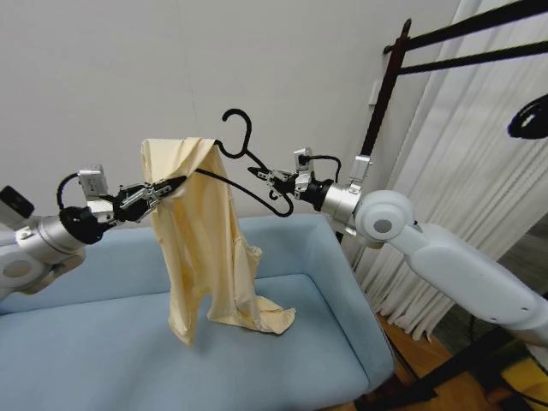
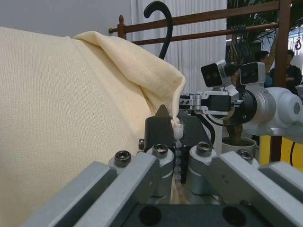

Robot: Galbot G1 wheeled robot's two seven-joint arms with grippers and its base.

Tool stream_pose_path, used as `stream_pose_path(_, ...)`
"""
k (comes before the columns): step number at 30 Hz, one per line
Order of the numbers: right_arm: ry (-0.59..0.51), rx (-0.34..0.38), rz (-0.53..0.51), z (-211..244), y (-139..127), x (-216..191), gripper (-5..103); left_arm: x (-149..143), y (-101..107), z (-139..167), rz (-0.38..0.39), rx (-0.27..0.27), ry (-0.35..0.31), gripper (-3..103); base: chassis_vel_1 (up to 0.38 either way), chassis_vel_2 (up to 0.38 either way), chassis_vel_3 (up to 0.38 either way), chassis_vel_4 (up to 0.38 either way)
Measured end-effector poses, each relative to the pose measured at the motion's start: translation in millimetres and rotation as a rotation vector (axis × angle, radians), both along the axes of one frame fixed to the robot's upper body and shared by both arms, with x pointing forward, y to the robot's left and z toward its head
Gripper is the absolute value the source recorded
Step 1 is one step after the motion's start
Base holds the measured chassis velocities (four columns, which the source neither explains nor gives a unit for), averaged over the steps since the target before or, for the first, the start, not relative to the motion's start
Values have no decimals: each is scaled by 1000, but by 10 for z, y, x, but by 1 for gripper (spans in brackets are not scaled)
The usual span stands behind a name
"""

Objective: Pick up the clothes from the sofa and hang them on the clothes hanger.

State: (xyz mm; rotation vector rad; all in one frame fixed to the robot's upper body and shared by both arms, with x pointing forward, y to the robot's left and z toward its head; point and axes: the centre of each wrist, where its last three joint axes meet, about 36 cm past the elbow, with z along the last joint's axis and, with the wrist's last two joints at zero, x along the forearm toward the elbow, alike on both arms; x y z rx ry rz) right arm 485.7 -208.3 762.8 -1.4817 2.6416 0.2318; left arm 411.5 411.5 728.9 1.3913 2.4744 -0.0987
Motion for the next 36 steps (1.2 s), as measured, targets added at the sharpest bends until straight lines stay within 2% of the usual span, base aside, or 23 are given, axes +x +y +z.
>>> stream_pose_path(6, 0, -4, 12, -24, 37, -57, 2, 0, -13, -16, 37, -6, 8, 1, 0, 0, 0, 0)
stream_pose_path(7, 0, -3, 16, -28, 60, -71, 2, -3, -18, -16, 48, -9, 10, -2, 0, 0, 0, 0)
stream_pose_path(9, 1, 0, 21, -36, 92, -77, 2, -5, -23, -11, 57, -11, 10, 7, 0, 0, 0, 0)
stream_pose_path(10, 1, 0, 21, -36, 92, -77, 2, -5, -23, -11, 57, -11, 10, 7, 0, 0, 0, 0)
stream_pose_path(14, 1, 16, 22, -49, 142, -83, 2, -24, -56, -17, 77, -18, 15, 28, 0, 0, 0, 0)
stream_pose_path(16, 1, 20, 19, -50, 145, -83, 2, -29, -64, -22, 79, -20, 16, 28, 0, 0, 0, 0)
stream_pose_path(18, 0, 28, 15, -53, 152, -81, 2, -43, -85, -28, 84, -25, 19, 40, 0, 0, 0, 0)
stream_pose_path(19, 0, 28, 15, -53, 152, -81, 2, -43, -85, -28, 84, -25, 19, 40, 0, 0, 0, 0)
stream_pose_path(22, -4, 35, 6, -45, 138, -60, 2, -54, -89, -16, 89, -28, 19, 56, 0, 0, 0, 0)
stream_pose_path(23, -4, 35, 6, -45, 138, -60, 2, -54, -89, -16, 89, -28, 19, 56, 0, 0, 0, 0)
stream_pose_path(26, -30, 26, -7, -13, 63, -5, 2, -58, -61, 9, 102, -34, 16, 72, 0, 0, 0, 0)
stream_pose_path(27, -30, 26, -7, -13, 63, -5, 2, -58, -61, 9, 102, -34, 16, 72, 0, 0, 0, 0)
stream_pose_path(30, -52, 20, -4, 31, -11, 14, 2, -44, 6, 44, 142, -43, 18, 83, 0, 0, 0, 0)
stream_pose_path(31, -52, 20, -4, 31, -11, 14, 2, -44, 6, 44, 142, -43, 18, 83, 0, 0, 0, 0)
stream_pose_path(34, -83, -10, 28, 64, -155, 38, 2, -2, 126, 97, 249, -69, 32, 97, 0, 0, 0, 0)
stream_pose_path(36, -87, -16, 41, 71, -193, 46, 2, 15, 165, 109, 278, -75, 36, 99, 0, 0, 0, 0)
